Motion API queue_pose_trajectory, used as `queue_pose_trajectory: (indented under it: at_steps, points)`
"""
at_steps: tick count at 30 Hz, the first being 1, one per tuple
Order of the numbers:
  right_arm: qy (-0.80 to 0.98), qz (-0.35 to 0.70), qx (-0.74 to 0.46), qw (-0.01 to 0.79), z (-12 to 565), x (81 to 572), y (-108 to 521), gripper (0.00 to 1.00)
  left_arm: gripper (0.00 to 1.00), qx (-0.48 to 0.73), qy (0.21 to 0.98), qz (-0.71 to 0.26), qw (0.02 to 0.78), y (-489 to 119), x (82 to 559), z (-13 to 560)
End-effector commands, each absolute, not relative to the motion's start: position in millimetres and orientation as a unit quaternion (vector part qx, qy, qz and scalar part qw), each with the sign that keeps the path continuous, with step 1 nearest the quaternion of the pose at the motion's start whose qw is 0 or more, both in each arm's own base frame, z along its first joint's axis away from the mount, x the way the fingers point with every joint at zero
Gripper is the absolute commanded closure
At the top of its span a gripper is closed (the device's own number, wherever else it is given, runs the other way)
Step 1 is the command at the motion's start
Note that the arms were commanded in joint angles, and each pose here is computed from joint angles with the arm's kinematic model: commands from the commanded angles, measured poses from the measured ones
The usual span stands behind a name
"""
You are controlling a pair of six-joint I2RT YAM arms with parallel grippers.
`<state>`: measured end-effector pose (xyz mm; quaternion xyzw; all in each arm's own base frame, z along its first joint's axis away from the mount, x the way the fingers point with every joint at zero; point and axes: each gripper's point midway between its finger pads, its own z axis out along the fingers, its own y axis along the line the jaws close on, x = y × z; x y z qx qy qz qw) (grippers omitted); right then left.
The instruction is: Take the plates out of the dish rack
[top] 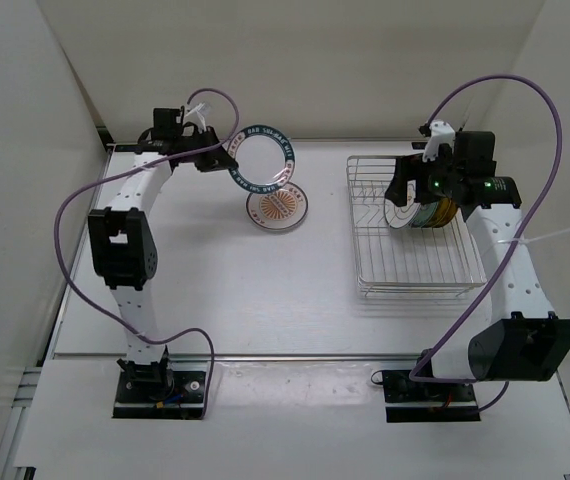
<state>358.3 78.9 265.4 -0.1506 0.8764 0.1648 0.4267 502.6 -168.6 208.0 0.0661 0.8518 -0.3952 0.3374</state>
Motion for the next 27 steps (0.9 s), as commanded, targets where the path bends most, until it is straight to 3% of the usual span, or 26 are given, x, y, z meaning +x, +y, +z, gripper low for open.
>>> queue_pose_trajectory:
  at_steps: [1,16,27]
  points:
    - [0.865,0.149,-0.144,0.457,283,362,75,0.09,0.89,0.072,0.839,-0.455,0.289,-192,505,194]
    - [0.864,0.129,-0.141,0.467,288,356,67,0.07,0.89,0.035,0.866,-0.436,0.242,-193,525,128]
    - [0.855,0.130,-0.149,0.480,298,350,69,0.07,0.89,0.041,0.889,-0.403,0.212,-209,512,89]
